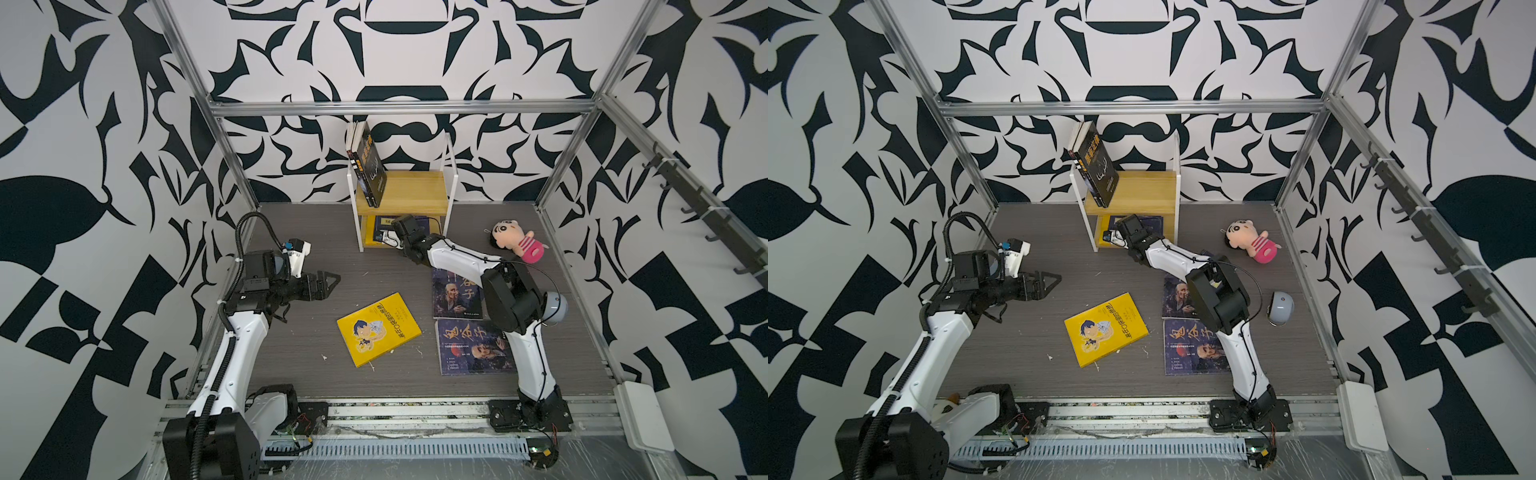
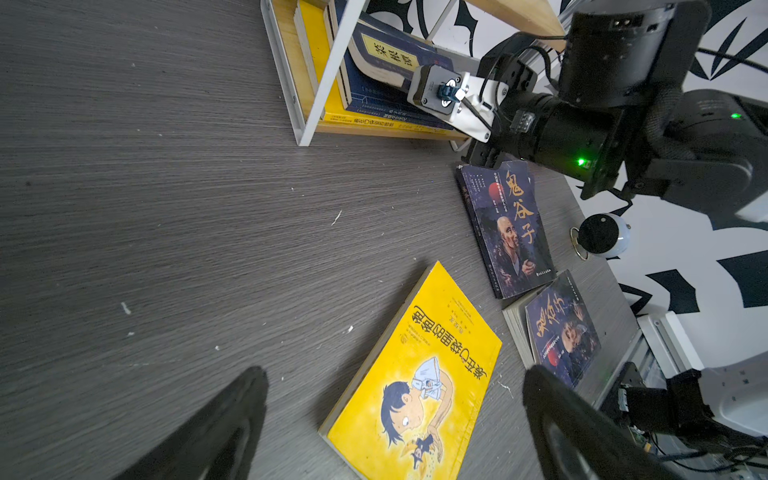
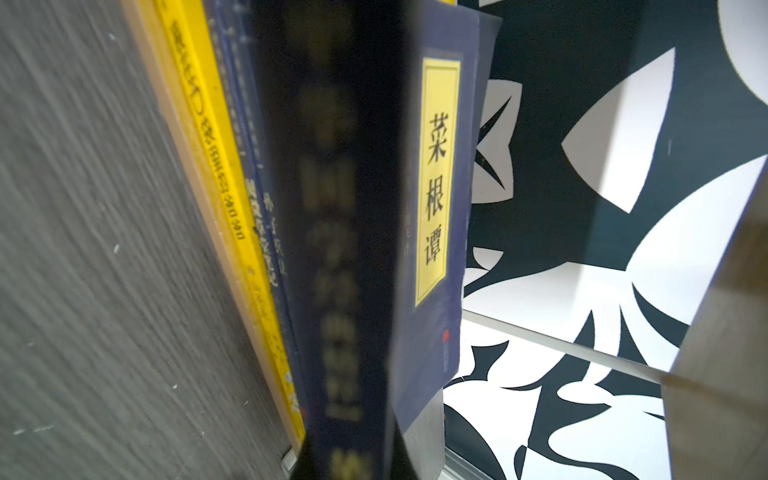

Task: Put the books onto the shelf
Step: 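Lower the blue book onto the lower shelf against the other books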

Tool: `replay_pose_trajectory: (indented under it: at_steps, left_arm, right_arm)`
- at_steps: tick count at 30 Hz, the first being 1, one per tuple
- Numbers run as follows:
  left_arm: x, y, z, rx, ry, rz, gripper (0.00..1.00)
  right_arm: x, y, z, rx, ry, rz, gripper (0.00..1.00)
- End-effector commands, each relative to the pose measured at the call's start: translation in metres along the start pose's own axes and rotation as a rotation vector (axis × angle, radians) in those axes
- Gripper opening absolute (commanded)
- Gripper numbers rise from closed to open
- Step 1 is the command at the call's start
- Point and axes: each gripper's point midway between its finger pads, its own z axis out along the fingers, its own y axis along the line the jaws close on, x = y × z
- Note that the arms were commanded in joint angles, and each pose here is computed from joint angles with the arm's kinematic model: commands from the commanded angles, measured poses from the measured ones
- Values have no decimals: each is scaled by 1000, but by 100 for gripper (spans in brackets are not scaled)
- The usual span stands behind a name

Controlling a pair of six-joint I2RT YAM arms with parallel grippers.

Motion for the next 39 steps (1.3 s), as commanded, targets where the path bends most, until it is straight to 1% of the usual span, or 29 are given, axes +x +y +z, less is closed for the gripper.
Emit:
replay_pose_trajectory:
  at_steps: [1, 9, 12, 13, 17, 20, 24, 28, 29, 31, 32, 39]
  left_arm:
    - [2, -4, -1, 11, 1, 16, 99]
    - [2, -4, -1, 11, 5, 10, 100]
    - [3, -2, 0, 1, 11, 16, 100]
    - [3, -2, 0, 0, 9, 16, 100]
    - [2, -3, 0, 10, 6, 12, 99]
    - [3, 0, 1, -3, 10, 15, 99]
    - [2, -2, 1, 10, 6, 8, 100]
    - [2, 0, 1, 2, 8, 6, 99]
    - [2, -1, 1, 3, 6, 7, 99]
    - [2, -2, 1, 12, 3, 5, 99]
    - [2, -3, 0, 16, 4, 5, 99]
    - [1, -3, 0, 15, -1, 7, 100]
  right_arm:
    - [-18, -17, -10, 9, -70, 23, 6]
    - [-17, -18, -2, 17, -59, 15, 6]
    - [-16, -18, -1, 17, -51, 14, 8]
    - [-17, -18, -2, 10, -55, 15, 11]
    - [-22, -14, -13, -35, -88, 14, 35]
    - [-26, -12, -25, -59, -128, 11, 44]
    - [-31, -9, -40, -105, -179, 27, 50]
    - [-24, 1, -48, -193, -181, -9, 56]
    - [-26, 6, -52, -235, -211, -10, 59]
    - [-21, 10, -54, -288, -211, -9, 63]
    - [-20, 11, -54, -309, -215, -10, 64]
    - [-28, 14, -40, -343, -220, -19, 65]
